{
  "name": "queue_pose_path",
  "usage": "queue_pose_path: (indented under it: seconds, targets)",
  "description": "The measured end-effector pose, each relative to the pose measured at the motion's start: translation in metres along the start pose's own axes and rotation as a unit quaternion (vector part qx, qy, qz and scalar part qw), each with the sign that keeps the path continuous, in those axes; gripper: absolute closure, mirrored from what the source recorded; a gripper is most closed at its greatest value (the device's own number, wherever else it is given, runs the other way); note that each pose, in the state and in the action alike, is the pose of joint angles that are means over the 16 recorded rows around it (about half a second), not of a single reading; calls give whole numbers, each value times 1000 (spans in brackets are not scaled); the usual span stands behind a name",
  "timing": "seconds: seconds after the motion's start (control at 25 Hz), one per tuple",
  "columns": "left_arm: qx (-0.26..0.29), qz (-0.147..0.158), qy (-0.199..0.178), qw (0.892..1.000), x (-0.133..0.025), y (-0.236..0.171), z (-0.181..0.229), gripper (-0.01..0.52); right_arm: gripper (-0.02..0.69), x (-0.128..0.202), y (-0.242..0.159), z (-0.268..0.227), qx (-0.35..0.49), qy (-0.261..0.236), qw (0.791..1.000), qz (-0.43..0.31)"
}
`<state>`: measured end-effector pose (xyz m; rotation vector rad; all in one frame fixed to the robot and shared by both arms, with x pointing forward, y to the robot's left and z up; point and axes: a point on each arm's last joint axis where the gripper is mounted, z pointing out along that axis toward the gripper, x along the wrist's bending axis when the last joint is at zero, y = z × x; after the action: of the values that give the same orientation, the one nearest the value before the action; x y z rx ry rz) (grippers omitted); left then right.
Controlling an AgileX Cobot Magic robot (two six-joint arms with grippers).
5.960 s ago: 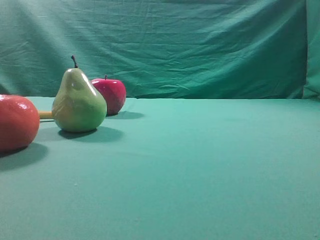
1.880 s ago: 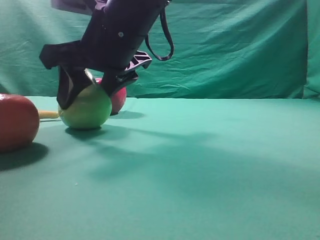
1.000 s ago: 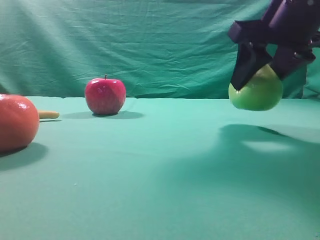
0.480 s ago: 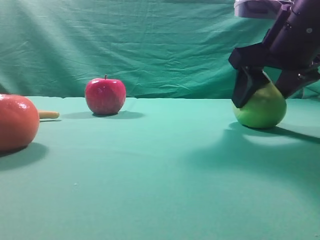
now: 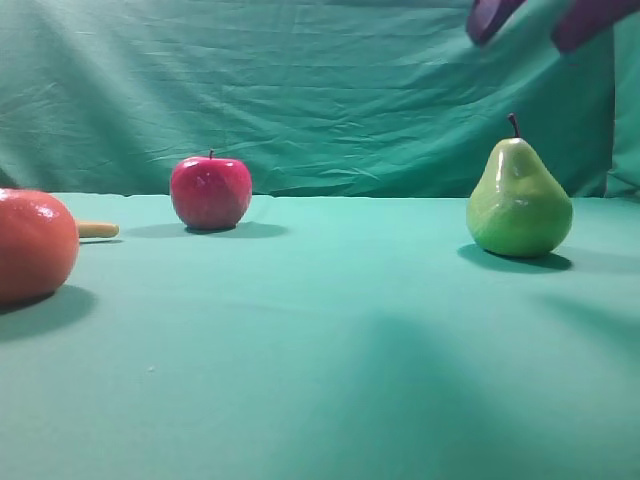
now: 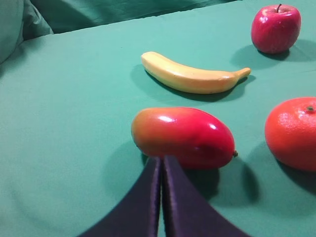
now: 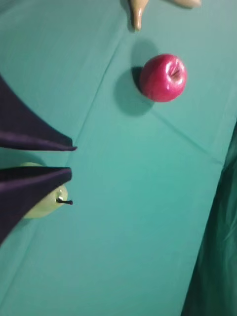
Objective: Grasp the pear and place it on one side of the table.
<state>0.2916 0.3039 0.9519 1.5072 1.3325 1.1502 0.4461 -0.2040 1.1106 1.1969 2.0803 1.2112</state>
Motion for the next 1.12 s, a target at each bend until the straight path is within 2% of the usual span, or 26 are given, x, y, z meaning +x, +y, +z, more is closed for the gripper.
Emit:
queue_pose_path:
  seconds: [0.12, 0.2, 0.6, 0.88, 1.12]
  targets:
    - [0, 0, 0, 1000, 0, 0, 0, 514, 637, 8, 1, -29, -15, 13, 1000, -2]
    - [0, 0, 0, 1000, 0, 0, 0, 514, 657, 13, 0, -45, -23, 20, 1000, -2]
    - [0, 0, 0, 1000, 0, 0, 0, 514, 665, 22, -7, -85, -41, 26, 998, 31]
    - [0, 0, 0, 1000, 0, 0, 0, 514, 665, 14, -31, -94, -57, -21, 995, 84]
    - [0, 0, 0, 1000, 0, 0, 0, 514, 665, 4, -84, -98, -86, -91, 985, 117]
